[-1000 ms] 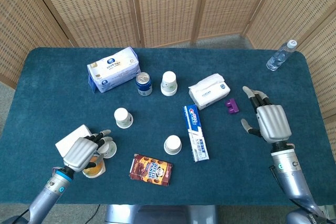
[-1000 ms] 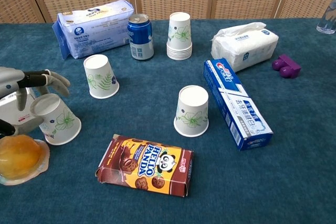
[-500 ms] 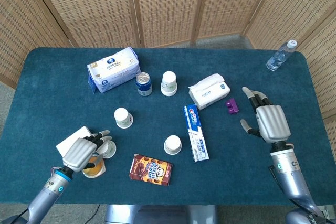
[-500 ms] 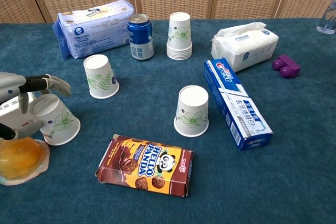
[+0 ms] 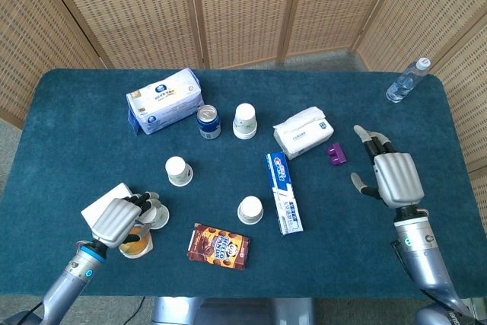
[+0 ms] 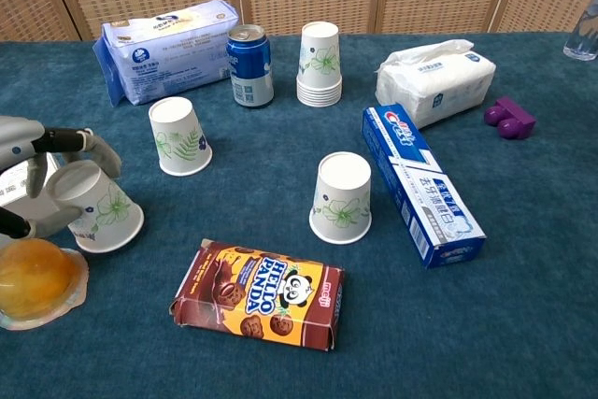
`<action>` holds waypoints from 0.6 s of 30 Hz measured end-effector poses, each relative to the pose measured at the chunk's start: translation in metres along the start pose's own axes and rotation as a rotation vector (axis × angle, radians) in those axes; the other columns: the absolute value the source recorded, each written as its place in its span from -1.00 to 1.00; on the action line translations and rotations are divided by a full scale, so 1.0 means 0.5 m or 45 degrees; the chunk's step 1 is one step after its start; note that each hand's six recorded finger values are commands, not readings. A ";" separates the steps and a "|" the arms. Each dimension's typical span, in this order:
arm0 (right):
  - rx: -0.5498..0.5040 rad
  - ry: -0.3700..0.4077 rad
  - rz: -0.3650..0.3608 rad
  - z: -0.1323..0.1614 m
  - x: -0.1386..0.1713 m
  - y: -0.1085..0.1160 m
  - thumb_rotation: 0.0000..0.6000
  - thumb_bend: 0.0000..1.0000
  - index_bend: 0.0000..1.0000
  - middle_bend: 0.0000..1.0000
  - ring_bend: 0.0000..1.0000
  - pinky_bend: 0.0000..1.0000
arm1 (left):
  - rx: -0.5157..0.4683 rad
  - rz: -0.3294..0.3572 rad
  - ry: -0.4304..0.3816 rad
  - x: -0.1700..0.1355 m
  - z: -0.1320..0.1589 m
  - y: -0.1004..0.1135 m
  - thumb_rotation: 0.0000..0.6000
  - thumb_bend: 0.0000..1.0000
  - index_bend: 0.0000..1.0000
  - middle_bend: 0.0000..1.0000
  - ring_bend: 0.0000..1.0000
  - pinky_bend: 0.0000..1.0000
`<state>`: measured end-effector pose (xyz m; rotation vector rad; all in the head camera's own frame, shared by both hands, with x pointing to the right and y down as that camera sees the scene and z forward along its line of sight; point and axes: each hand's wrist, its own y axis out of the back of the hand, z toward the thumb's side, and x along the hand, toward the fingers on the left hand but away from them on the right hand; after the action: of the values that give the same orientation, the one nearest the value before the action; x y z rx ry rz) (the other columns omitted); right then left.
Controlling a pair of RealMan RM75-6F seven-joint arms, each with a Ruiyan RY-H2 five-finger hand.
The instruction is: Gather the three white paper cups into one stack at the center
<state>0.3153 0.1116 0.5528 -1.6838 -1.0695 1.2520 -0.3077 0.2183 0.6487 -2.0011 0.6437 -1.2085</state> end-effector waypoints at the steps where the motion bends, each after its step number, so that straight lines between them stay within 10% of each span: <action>1: -0.001 -0.001 0.001 -0.001 0.000 0.000 1.00 -0.26 -0.95 -0.60 -0.65 0.17 | -0.004 0.005 -0.003 0.000 0.001 0.004 1.00 -0.07 -0.34 -0.44 -0.25 0.11; 18: 0.075 -0.017 -0.022 -0.015 -0.008 0.010 1.00 -0.26 -0.94 -0.60 -0.65 0.15 | -0.101 0.109 -0.159 0.039 0.068 0.121 1.00 -0.07 -0.34 -0.45 -0.25 0.10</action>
<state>0.3228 0.1057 0.5513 -1.6213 -1.0430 1.2734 -0.2720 0.1771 0.6017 -2.0738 0.7169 -1.0132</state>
